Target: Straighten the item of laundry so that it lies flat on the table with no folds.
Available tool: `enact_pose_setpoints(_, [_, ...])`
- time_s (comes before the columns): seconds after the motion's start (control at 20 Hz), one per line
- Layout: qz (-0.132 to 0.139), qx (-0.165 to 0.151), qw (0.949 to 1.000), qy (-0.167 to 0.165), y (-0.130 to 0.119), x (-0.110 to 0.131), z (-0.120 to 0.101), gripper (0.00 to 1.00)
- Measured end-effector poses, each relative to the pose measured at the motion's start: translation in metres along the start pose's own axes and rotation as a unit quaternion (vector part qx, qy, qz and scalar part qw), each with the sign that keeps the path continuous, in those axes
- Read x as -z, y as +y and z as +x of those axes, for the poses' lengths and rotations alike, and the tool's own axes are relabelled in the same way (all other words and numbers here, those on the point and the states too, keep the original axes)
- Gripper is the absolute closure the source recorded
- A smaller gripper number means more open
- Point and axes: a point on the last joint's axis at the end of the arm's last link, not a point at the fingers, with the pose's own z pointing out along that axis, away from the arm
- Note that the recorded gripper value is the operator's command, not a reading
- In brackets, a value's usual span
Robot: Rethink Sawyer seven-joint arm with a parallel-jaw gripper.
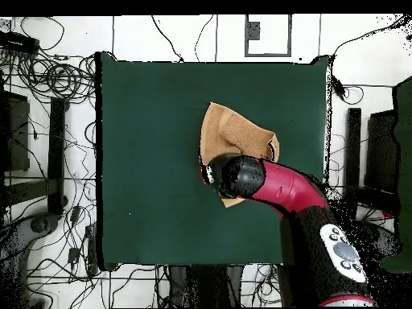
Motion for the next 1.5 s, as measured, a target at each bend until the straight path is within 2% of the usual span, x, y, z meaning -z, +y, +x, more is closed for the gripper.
enact_pose_setpoints(0.45, [-0.009,-0.004,0.9999,0.007,0.011,-0.004,0.004,1.0])
enact_pose_setpoints(0.95, [-0.015,0.002,0.9999,0.008,0.054,-0.007,-0.007,1.0])
enact_pose_setpoints(1.5, [0.023,-0.006,0.9994,-0.024,0.1,-0.023,-0.013,1.0])
